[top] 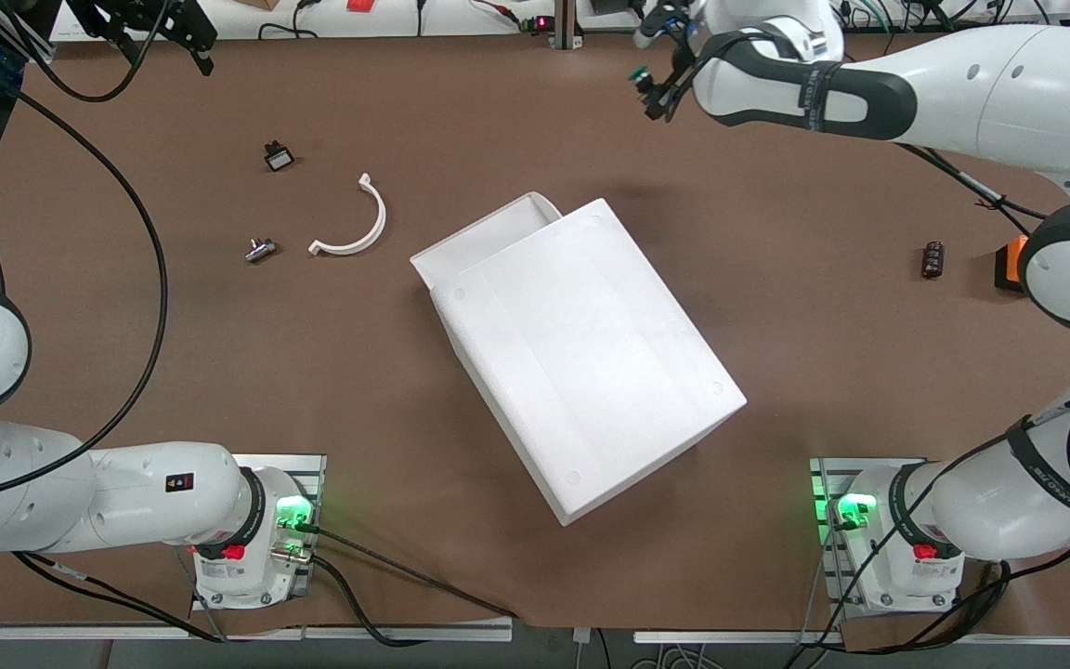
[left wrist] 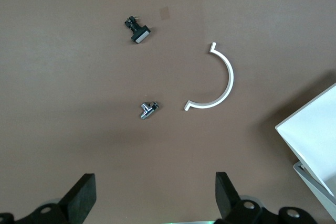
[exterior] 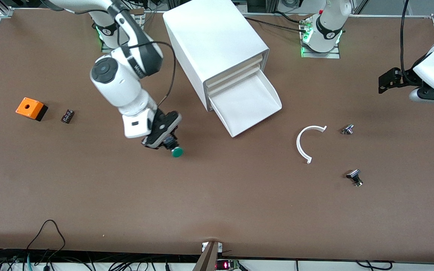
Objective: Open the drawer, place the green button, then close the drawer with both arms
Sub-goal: 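Carry the green button into the open drawer with the right gripper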
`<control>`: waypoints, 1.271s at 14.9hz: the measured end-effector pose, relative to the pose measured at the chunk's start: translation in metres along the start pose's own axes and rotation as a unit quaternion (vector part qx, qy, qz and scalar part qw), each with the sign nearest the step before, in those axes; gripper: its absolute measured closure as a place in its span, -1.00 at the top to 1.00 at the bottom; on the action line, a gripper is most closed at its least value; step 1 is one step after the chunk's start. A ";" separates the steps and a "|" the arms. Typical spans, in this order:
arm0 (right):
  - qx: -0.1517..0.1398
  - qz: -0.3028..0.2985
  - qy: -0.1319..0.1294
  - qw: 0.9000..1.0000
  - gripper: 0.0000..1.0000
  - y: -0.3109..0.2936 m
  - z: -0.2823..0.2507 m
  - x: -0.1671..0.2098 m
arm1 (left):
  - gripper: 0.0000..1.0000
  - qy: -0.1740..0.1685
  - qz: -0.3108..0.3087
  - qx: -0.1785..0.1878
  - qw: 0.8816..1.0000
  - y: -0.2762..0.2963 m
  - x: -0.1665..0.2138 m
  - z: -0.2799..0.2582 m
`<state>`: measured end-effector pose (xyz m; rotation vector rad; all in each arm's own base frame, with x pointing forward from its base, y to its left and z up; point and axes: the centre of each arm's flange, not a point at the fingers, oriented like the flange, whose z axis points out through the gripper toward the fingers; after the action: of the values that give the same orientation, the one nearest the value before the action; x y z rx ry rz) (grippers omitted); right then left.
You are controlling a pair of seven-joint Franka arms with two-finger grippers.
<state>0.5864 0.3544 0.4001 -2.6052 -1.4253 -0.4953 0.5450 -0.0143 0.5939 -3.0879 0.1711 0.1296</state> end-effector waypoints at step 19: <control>0.050 -0.394 -0.098 0.912 -0.16 -0.247 0.092 0.106 | 1.00 -0.014 0.003 -0.003 1.000 0.003 0.005 0.002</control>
<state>0.4526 0.5978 0.3399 -1.9409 -2.4827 -0.2134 0.5492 -0.0174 0.5914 -3.0895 0.1793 0.1736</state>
